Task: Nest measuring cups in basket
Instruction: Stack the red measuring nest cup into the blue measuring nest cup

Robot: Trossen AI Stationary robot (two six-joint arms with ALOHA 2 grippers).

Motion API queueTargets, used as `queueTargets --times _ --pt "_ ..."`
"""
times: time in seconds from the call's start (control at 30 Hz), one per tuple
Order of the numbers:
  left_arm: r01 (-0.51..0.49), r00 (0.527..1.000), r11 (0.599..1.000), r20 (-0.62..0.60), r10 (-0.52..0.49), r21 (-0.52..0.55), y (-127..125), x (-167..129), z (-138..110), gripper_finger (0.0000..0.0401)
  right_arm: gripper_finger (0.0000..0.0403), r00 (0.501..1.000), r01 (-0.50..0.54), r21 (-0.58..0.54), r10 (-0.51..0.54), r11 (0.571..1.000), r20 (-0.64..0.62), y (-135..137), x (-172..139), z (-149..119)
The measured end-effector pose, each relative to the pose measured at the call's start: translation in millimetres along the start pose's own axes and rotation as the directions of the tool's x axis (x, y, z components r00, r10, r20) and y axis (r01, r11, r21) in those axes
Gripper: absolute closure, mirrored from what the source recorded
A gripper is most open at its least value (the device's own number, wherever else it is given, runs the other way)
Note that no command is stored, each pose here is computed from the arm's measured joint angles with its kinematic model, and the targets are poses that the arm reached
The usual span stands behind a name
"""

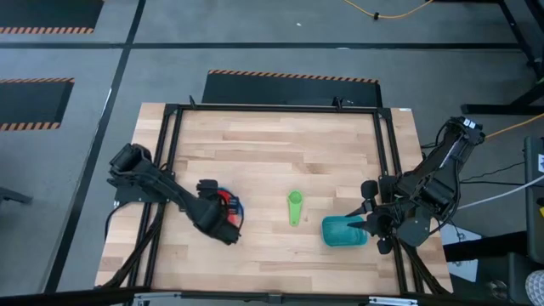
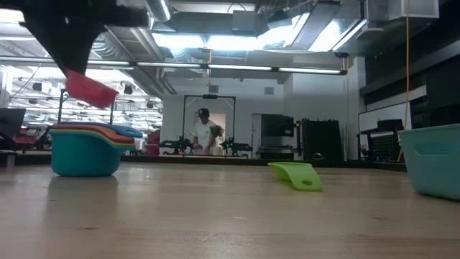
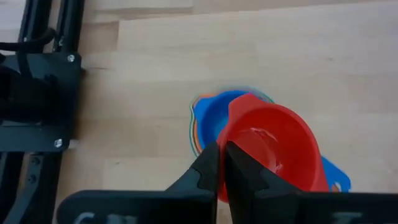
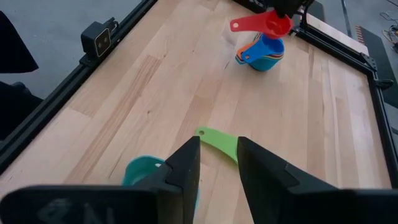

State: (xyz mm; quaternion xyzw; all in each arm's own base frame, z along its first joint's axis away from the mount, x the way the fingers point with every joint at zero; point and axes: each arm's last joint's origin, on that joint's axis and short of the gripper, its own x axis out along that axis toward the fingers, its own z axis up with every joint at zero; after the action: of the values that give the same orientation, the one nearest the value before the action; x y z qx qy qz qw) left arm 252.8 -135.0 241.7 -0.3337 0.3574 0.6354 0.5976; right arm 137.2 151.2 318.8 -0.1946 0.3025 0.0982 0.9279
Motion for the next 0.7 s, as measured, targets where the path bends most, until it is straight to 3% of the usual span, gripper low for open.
queueTargets --times 0.47,0.7 --pt "-0.040 0.999 0.996 0.001 0.040 -0.085 -14.6 15.9 22.2 0.0394 0.0291 1.000 -0.002 0.003 0.002 1.000 0.000 0.1 0.0 0.0" --pt "-0.066 0.998 0.996 -0.029 0.064 -0.064 -16.3 18.4 18.4 0.0394 0.0291 1.000 -0.002 0.004 0.002 1.000 0.000 0.1 0.0 0.0"
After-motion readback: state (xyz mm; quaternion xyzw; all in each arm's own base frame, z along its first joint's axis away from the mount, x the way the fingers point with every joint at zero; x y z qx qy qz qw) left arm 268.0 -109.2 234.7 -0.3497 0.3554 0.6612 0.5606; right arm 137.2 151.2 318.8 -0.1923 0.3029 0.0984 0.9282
